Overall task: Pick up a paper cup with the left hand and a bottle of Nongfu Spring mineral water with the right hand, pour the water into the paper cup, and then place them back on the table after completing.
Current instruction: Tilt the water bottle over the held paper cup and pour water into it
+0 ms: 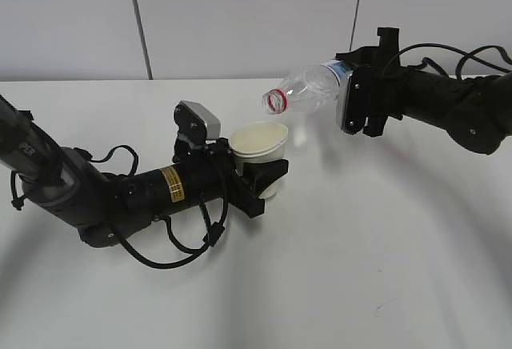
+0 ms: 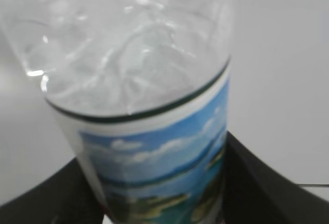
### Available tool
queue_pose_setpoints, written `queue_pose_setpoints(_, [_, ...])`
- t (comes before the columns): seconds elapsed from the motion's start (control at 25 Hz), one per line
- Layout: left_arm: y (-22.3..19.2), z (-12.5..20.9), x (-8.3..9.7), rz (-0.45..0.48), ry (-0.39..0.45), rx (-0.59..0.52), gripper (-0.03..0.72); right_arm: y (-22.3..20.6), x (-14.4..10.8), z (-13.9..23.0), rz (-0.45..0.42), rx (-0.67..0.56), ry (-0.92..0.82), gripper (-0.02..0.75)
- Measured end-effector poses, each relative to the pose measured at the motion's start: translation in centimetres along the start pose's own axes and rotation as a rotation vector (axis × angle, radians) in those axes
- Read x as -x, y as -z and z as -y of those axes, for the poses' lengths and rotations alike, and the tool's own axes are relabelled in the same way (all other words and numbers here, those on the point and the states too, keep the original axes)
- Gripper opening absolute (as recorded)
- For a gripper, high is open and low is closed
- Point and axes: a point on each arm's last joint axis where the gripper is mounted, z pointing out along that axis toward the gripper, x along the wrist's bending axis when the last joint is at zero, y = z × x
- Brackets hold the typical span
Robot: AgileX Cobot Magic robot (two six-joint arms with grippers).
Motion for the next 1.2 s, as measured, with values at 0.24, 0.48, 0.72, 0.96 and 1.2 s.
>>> queue_pose_setpoints(0.24, [0.00, 0.00, 0.01, 0.001, 0.000, 0.000, 0.360, 0.00, 0.01, 0.00, 0.001, 0.000, 0.033, 0.430])
queue_pose_setpoints(0.48, [0.00, 0.01, 0.02, 0.003, -0.001, -0.001, 0.360, 0.00, 0.05, 0.04, 0.005, -0.005, 0.059, 0.430])
queue_pose_setpoints(0.72, [0.00, 0.01, 0.03, 0.003, -0.001, -0.001, 0.360, 0.00, 0.34, -0.01, 0.037, 0.000, 0.067, 0.430])
queue_pose_setpoints(0.96, [0.00, 0.01, 0.04, 0.004, -0.002, -0.001, 0.360, 0.00, 0.34, 0.00, 0.038, -0.001, 0.069, 0.430])
queue_pose_setpoints(1.2, [0.00, 0.02, 0.04, 0.005, -0.002, -0.002, 0.359, 0.01, 0.40, -0.03, 0.044, 0.002, 0.082, 0.430])
